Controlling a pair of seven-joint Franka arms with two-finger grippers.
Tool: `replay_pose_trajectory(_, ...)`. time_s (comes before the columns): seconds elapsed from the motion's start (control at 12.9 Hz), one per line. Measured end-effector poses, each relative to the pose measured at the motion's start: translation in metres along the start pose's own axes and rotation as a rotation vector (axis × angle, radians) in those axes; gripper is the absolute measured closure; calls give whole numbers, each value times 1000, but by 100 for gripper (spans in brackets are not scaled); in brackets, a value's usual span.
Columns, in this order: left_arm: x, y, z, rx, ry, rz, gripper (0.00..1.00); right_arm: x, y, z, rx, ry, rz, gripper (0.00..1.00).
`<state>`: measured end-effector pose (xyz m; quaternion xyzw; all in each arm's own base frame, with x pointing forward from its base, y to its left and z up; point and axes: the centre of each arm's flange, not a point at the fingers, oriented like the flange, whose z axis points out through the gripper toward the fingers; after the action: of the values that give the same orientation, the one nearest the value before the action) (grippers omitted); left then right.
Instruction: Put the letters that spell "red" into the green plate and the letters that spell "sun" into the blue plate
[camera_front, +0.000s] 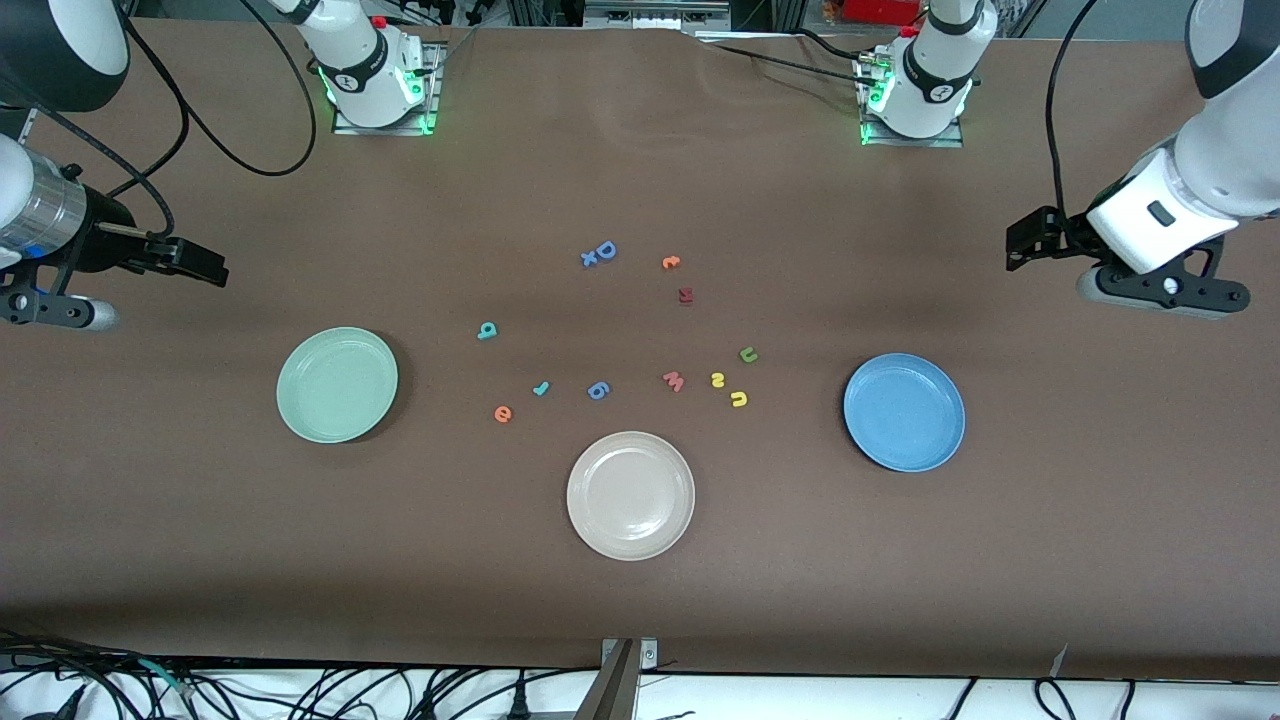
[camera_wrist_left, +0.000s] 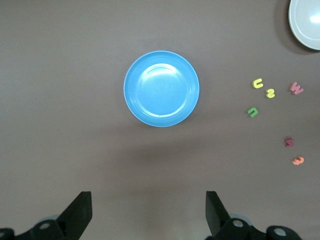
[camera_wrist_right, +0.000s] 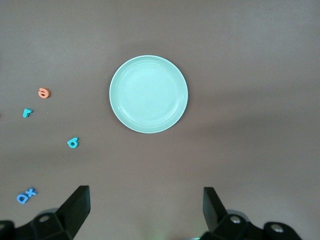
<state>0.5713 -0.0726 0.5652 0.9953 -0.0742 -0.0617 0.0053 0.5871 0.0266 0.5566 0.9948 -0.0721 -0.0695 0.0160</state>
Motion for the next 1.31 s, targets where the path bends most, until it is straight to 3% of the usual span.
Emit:
replay_pose_trajectory(0.46,38,98,75,13,-89,153,0,1,-6,12,-7,-43,-14,0)
replay_pose_trajectory(0.77,83,143,139,-28,2,197,0,9,-29,36,-15,-81,-52,0)
replay_pose_trajectory(1.0,99,190,201,-30,2,229,0,19,-57,56,-11,-70,-83,0)
replay_pose_trajectory(1.31,98,250,271,-35,47,303,0,36,-78,90,72,-99,-4,0)
